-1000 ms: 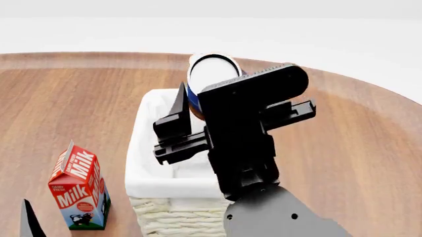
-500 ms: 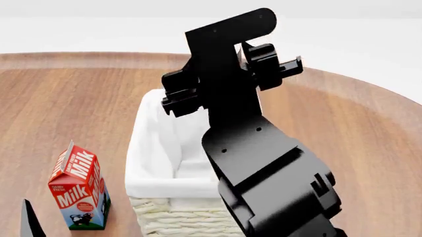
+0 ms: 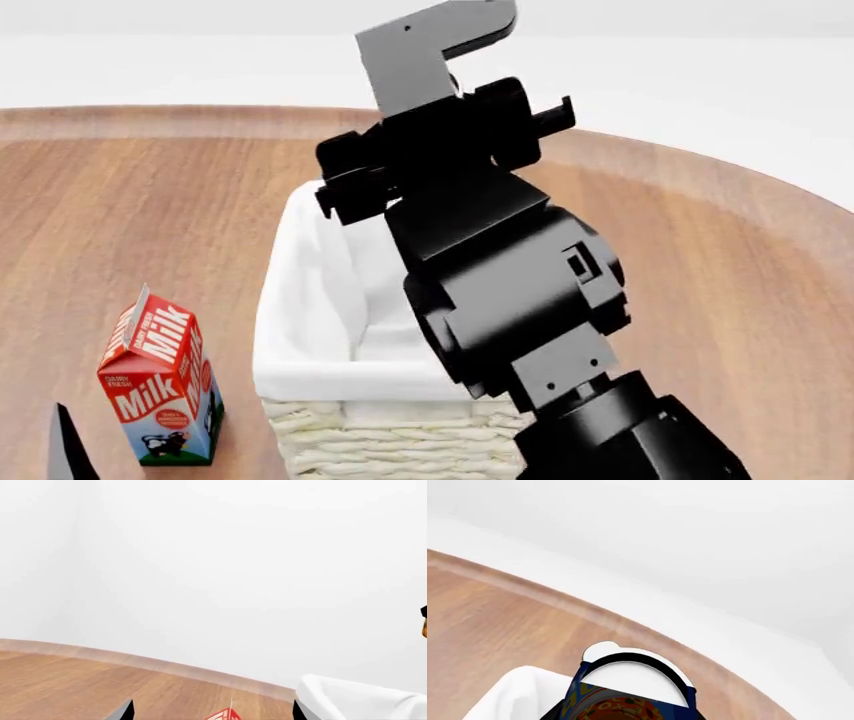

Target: Pick up the alphabet soup, and put it in the basket.

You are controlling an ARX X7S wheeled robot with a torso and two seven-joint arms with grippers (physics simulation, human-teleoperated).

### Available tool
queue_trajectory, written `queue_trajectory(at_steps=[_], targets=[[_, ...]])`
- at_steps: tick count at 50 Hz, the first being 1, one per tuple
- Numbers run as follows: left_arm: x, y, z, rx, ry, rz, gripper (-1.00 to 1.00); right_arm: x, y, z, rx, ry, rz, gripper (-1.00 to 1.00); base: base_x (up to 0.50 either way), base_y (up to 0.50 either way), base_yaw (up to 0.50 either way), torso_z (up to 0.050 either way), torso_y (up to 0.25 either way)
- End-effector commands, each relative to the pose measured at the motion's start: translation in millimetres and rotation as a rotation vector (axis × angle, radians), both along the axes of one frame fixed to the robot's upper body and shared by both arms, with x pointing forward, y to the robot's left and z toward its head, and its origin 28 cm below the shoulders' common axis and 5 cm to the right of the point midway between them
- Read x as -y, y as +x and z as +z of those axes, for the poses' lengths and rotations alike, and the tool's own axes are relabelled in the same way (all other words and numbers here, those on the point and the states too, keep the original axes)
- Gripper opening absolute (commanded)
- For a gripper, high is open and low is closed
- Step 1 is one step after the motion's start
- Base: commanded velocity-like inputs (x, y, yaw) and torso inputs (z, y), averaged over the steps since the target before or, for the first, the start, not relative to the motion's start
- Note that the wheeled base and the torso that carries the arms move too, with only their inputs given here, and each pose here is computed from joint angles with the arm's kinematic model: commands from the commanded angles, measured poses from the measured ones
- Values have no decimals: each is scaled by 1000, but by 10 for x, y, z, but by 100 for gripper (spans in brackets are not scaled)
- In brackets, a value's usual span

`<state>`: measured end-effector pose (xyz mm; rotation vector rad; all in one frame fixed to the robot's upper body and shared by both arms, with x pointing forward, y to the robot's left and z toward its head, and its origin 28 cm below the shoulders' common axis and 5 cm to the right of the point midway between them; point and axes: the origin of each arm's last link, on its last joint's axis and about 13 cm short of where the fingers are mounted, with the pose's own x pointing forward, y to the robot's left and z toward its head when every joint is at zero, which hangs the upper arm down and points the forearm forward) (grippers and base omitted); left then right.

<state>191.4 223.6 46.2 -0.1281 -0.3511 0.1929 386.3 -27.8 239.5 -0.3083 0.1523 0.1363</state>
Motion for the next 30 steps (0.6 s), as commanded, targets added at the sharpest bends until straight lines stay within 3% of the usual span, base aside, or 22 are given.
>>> queue_trajectory(at_steps=[1, 17, 30], targets=[[9, 14, -5, -2, 0, -3, 100, -27, 115, 106, -76, 5, 13, -100, 0, 0, 0, 0, 0], [11, 3, 7, 4, -2, -6, 100, -7, 251, 64, -230, 93, -15, -100, 0, 0, 0, 0, 1], [15, -7, 1, 6, 1, -12, 100, -23, 258, 16, -244, 91, -25, -100, 0, 0, 0, 1, 1]])
